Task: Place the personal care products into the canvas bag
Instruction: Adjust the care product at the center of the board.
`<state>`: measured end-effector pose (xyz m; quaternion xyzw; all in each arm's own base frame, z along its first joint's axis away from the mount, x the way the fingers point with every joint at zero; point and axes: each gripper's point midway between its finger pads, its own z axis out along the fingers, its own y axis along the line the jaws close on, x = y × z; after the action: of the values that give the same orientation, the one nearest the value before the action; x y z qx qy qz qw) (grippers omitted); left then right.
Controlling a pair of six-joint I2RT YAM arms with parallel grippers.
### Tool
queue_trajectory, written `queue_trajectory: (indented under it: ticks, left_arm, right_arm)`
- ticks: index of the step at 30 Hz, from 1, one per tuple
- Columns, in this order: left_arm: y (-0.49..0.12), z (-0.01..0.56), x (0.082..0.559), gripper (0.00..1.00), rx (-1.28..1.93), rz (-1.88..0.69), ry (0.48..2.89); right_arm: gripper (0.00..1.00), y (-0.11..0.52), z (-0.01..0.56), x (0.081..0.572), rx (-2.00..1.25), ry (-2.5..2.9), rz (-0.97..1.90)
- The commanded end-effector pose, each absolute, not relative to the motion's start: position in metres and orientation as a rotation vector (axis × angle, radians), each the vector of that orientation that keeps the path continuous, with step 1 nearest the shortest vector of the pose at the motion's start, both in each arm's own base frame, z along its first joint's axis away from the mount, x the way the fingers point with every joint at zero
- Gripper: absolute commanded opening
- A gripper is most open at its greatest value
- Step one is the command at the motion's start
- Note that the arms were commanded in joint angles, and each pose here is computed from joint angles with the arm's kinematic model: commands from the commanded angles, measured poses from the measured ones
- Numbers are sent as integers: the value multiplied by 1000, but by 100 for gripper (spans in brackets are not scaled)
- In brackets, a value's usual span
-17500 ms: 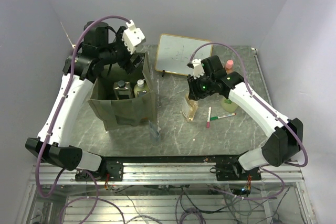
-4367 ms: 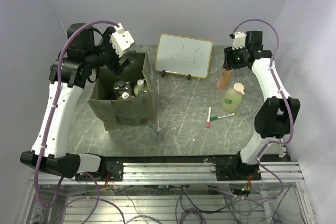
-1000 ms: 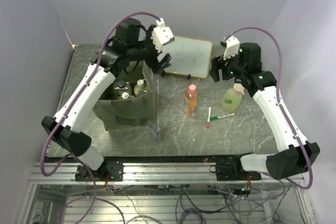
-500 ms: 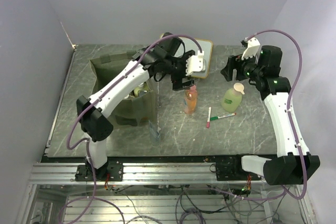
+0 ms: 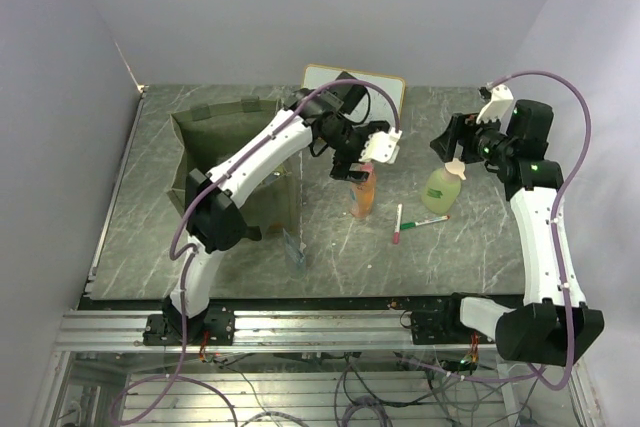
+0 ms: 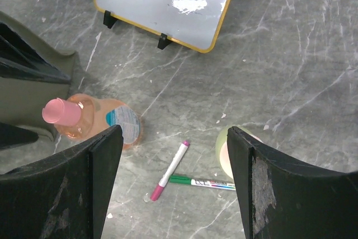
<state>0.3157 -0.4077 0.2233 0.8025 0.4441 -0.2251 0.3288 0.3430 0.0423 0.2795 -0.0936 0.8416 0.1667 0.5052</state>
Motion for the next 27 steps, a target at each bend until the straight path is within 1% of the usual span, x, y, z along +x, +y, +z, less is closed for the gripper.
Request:
queue_trajectory:
  ticks: [1,9,17,18,20,25,27]
  left_arm:
    - [-420,209,300,99,2205,-627,1039]
    - [-430,173,300,99,2320,-576,1007]
    - [-421,170,304,96,2312,-515,1116]
    - [-420,171,306,95,2304,-504,1133]
    - [-418,172,307,89,2294,-490,1160]
    - [-416,174,311,80,2240,-467,1243]
    - [-417,176,312,75,2206,-475,1281]
  right_arm:
    - [75,41,287,342,-204,1995,435]
    - [75,40,287,344,-195,1995,450]
    - [75,41,279,341,-176,2004,475]
    - [75,41,279,341,-173,2005,478]
    - [75,40,278,340,-167,2006,483]
    - [75,39,276,340,-160,2008,486]
    - [75,39,276,340,-158,2009,488]
